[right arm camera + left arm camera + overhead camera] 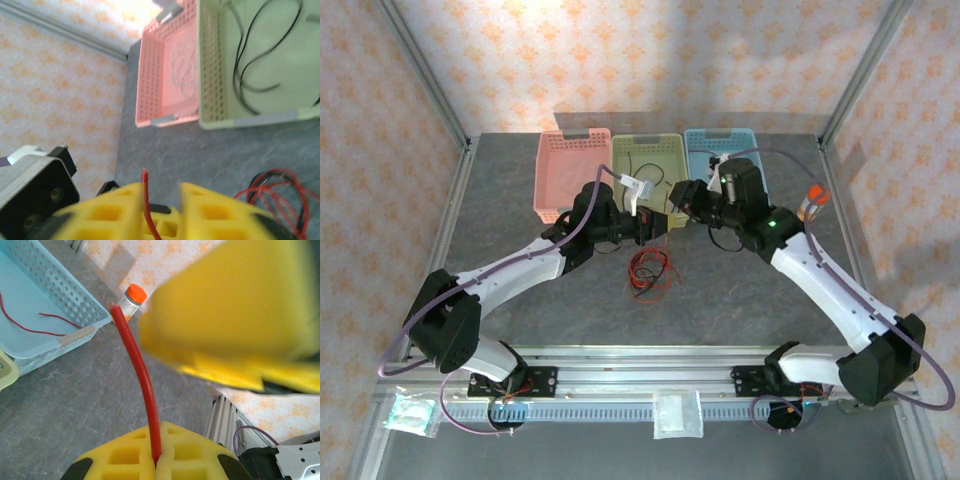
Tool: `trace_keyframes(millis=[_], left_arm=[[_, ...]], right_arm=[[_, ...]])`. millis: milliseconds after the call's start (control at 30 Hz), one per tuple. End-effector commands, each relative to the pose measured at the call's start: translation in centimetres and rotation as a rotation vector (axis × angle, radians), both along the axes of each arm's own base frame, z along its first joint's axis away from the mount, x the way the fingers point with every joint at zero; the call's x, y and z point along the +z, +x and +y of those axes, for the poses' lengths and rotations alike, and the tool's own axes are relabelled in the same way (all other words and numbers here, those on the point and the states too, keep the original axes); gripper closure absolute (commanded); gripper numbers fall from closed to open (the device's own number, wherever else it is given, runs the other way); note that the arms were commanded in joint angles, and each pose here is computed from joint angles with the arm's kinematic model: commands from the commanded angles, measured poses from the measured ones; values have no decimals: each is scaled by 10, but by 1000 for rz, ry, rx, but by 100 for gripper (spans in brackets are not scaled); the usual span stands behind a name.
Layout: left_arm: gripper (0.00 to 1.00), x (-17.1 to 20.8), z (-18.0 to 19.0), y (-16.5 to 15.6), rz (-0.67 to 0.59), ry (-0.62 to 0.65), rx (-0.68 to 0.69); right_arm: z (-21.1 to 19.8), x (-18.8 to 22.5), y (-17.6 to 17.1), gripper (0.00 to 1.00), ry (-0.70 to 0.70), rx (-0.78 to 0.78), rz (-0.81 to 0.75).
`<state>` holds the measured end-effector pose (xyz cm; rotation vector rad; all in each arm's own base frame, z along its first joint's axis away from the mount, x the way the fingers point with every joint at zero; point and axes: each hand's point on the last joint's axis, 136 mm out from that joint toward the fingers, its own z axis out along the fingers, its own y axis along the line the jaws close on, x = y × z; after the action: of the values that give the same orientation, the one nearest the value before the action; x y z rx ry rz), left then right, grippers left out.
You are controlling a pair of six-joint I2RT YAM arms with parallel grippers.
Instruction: Untangle the cables
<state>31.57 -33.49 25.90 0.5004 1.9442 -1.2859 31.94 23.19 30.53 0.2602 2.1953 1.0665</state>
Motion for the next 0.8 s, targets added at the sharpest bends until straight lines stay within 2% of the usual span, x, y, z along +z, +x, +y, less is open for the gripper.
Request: trace_keyframes(millis=[0,100,133,233,333,433,567,633,700,767], left_arm=[[100,18,6,10,15,-10,47],[100,26,12,15,60,-39,55],[100,30,14,16,71,-50,57],[100,46,20,19,73,-68,63],[100,62,25,20,60,-78,73],[100,67,27,22,75,-67,80],[100,74,29,23,78,-64,88],[100,79,29,22,72,-69,87],[100,82,29,22,68,-71,85],[100,85,29,22,62,-75,84]], right_arm=[[-40,57,1,34,-25,-161,-218],[-67,65,-4,6,-51,-263,-328],[-75,65,-7,0,-60,-292,-353],[-80,62,-17,0,-150,-247,-460],[-79,47,-25,0,-218,-185,-498],[-61,25,-38,8,-235,-40,-559],[-35,2,-55,11,-185,138,-612],[-25,-8,-61,15,-162,198,-611],[-17,-15,-67,14,-138,247,-621],[-8,-18,-71,19,-112,280,-641]])
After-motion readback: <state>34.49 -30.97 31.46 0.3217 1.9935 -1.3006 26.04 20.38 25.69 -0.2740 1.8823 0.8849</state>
